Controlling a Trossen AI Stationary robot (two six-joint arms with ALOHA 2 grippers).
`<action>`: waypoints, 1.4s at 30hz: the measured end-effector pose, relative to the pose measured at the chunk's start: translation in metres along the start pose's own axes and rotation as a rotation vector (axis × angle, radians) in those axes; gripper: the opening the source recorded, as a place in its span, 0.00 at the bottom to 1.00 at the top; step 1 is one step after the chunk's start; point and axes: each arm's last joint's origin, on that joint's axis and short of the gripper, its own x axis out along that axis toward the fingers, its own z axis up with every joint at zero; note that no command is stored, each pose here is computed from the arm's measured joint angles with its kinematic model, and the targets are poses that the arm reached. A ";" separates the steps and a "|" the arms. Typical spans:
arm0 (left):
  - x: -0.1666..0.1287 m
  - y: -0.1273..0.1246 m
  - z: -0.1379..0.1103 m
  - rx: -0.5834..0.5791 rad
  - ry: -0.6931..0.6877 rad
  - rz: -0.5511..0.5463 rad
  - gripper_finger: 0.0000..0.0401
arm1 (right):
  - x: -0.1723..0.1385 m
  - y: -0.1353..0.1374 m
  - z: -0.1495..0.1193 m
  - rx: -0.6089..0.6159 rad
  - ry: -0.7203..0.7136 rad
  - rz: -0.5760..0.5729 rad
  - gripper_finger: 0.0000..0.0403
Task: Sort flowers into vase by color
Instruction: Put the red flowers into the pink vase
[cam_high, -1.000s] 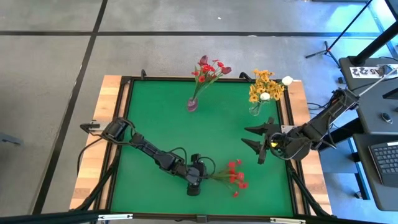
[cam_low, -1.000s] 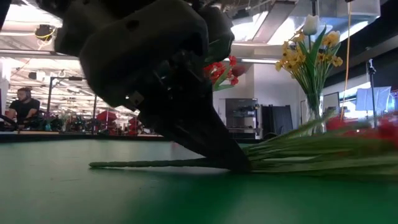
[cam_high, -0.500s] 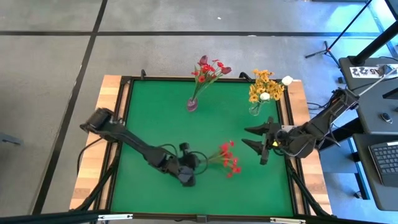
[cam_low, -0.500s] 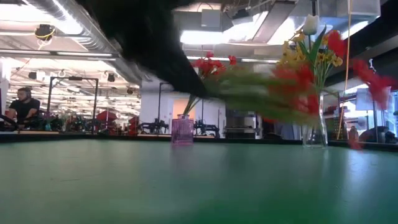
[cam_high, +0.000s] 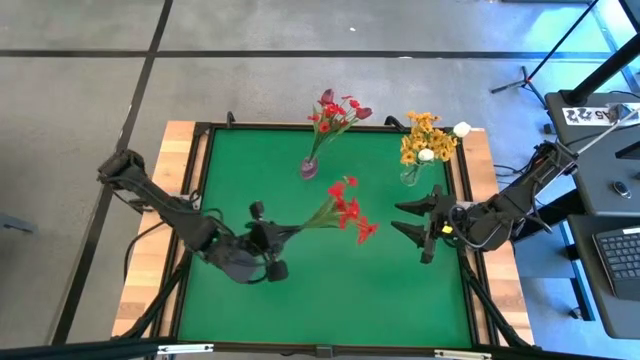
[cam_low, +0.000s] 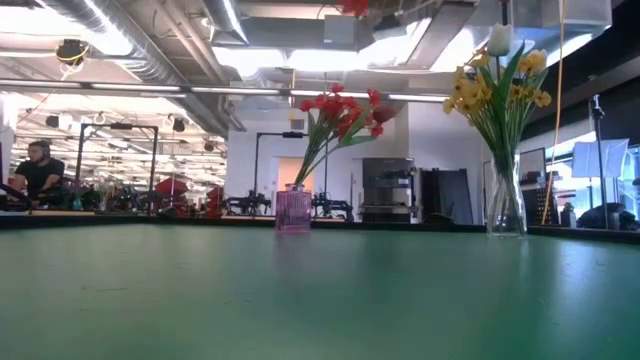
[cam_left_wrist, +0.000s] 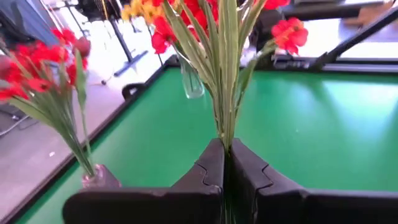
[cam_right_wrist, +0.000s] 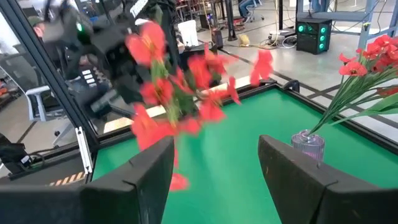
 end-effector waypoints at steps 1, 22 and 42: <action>-0.004 0.003 0.003 -0.004 -0.013 -0.001 0.00 | 0.000 0.000 0.000 -0.003 0.001 0.000 0.58; 0.010 0.023 0.041 -0.141 -0.413 -0.446 0.00 | 0.009 0.007 -0.010 -0.075 0.021 -0.032 0.58; 0.043 0.056 -0.005 -0.308 -0.602 -0.654 0.00 | 0.058 0.040 -0.033 -0.142 -0.020 0.027 0.58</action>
